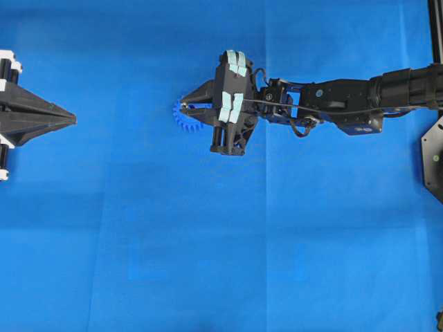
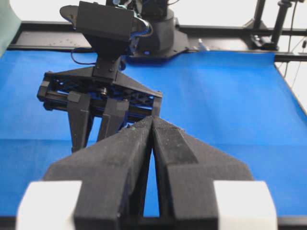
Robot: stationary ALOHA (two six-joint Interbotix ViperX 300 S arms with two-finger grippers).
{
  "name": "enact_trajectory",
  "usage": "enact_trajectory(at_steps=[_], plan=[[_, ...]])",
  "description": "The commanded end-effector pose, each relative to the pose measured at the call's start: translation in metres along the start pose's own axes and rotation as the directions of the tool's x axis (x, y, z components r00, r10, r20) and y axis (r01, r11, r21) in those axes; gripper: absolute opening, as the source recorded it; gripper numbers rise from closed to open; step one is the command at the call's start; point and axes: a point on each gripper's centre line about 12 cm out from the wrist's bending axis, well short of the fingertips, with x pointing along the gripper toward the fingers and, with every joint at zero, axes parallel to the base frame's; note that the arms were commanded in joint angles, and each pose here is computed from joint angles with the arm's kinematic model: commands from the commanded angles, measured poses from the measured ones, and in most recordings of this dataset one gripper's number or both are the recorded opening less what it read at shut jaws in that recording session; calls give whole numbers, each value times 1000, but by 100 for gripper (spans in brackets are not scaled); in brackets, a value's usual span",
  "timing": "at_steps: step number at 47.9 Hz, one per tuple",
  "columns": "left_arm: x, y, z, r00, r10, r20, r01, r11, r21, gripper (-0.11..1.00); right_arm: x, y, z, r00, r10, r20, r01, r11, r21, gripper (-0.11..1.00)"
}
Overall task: Insert the shaft placed at a random location into the center hole of the small gear at another random location.
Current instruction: 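Align the held shaft above the gear's center hole with the right gripper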
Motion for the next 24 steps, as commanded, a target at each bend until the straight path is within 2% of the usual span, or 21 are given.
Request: enact_trajectory(at_steps=[1, 24], plan=[[2, 0, 3, 1000, -1, 8, 1, 1000, -3, 0, -1, 0, 12, 999, 1, 34, -1, 1000, -1, 3], [1, 0, 3, 1000, -1, 3, 1, 1000, -3, 0, -28, -6, 43, 994, -11, 111, 8, 1000, 20, 3]])
